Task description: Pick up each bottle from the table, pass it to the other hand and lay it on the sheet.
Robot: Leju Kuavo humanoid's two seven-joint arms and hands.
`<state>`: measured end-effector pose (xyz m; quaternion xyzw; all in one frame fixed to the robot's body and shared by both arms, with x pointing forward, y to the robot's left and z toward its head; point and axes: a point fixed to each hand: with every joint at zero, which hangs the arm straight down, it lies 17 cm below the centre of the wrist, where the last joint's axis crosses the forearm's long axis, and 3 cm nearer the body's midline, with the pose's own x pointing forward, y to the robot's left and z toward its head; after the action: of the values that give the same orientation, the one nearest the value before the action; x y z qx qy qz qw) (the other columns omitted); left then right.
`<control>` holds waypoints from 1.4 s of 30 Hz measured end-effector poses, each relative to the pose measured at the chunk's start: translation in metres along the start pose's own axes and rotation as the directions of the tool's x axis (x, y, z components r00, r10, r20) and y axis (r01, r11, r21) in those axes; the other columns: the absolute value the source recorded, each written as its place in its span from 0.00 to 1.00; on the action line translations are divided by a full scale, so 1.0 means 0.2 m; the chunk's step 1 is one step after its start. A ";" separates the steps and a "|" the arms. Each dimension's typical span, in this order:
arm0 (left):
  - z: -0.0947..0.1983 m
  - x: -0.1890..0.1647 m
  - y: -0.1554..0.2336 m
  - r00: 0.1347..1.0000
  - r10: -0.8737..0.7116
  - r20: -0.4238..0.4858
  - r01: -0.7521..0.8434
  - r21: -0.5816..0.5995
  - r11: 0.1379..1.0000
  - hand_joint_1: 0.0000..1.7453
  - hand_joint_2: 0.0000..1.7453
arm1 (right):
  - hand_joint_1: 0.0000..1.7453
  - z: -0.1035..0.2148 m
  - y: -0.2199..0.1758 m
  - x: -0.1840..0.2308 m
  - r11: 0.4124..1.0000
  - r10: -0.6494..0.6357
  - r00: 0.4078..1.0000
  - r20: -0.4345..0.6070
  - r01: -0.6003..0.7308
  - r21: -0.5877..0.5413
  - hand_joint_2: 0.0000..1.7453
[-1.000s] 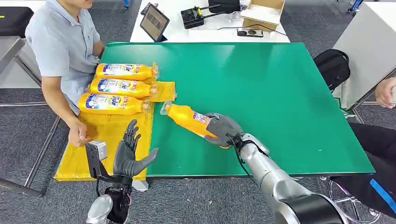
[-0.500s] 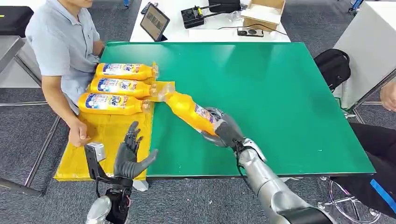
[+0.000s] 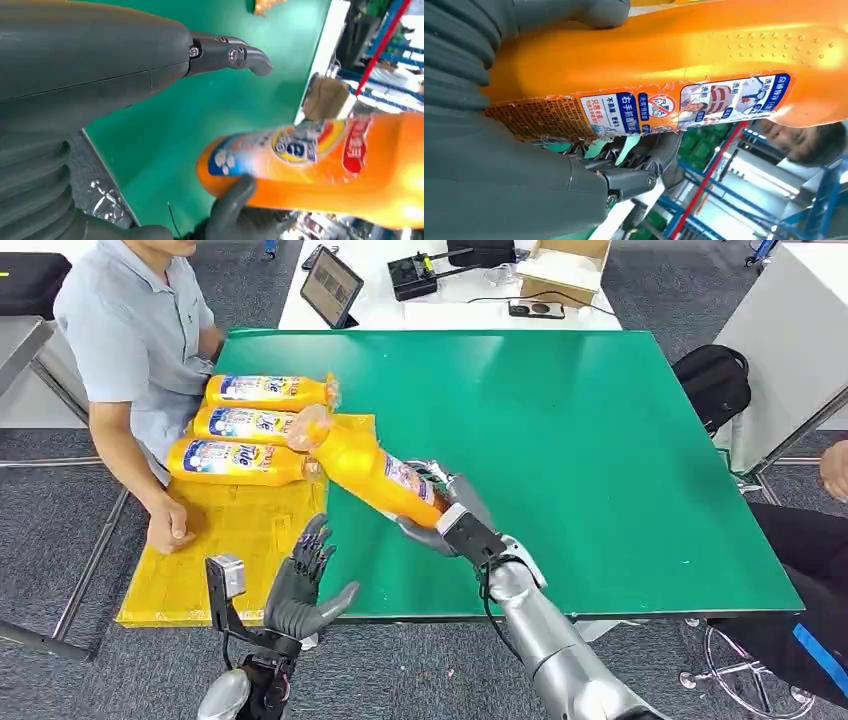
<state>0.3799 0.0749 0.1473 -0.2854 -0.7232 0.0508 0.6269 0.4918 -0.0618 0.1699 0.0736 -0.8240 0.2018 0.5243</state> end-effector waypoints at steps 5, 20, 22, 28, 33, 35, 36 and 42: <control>-0.01 0.03 -0.02 1.000 0.000 0.022 0.000 -0.009 1.000 0.00 1.00 | 1.00 0.01 0.04 0.01 1.000 0.002 1.000 0.007 -0.002 0.016 1.00; -0.09 0.35 -0.01 0.970 0.025 0.243 -0.042 0.066 0.997 0.00 1.00 | 1.00 0.06 0.24 0.03 0.995 -0.026 1.000 0.009 0.025 0.094 1.00; -0.10 0.37 -0.02 0.967 0.037 0.252 -0.056 0.068 0.996 0.00 1.00 | 1.00 0.06 0.28 0.04 0.994 -0.027 1.000 0.012 0.026 0.108 1.00; -0.12 0.38 -0.01 0.965 0.050 0.258 -0.075 0.088 0.993 0.00 1.00 | 1.00 0.08 0.40 0.09 0.988 -0.042 0.999 0.031 0.037 0.149 1.00; -0.12 0.37 -0.05 0.966 0.092 0.241 -0.109 0.059 0.992 0.00 1.00 | 1.00 0.10 0.48 0.14 0.983 -0.065 0.997 0.050 0.055 0.176 1.00; -0.12 0.35 -0.09 0.969 0.107 0.224 -0.115 0.024 0.993 0.00 1.00 | 0.99 0.10 0.49 0.16 0.982 -0.066 0.996 0.062 0.054 0.179 1.00; -0.12 0.35 -0.10 0.970 0.110 0.217 -0.116 0.017 0.993 0.00 1.00 | 0.99 0.10 0.49 0.16 0.982 -0.066 0.996 0.065 0.053 0.179 1.00; -0.10 0.25 -0.16 0.979 0.139 0.149 -0.138 -0.016 0.990 0.00 1.00 | 1.00 0.08 0.51 0.22 0.983 -0.078 0.993 0.092 0.061 0.175 1.00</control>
<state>0.3851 0.0670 0.2100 -0.3323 -0.7468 0.1138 0.5648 0.4252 0.0292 0.1768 0.1572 -0.8253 0.2500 0.4814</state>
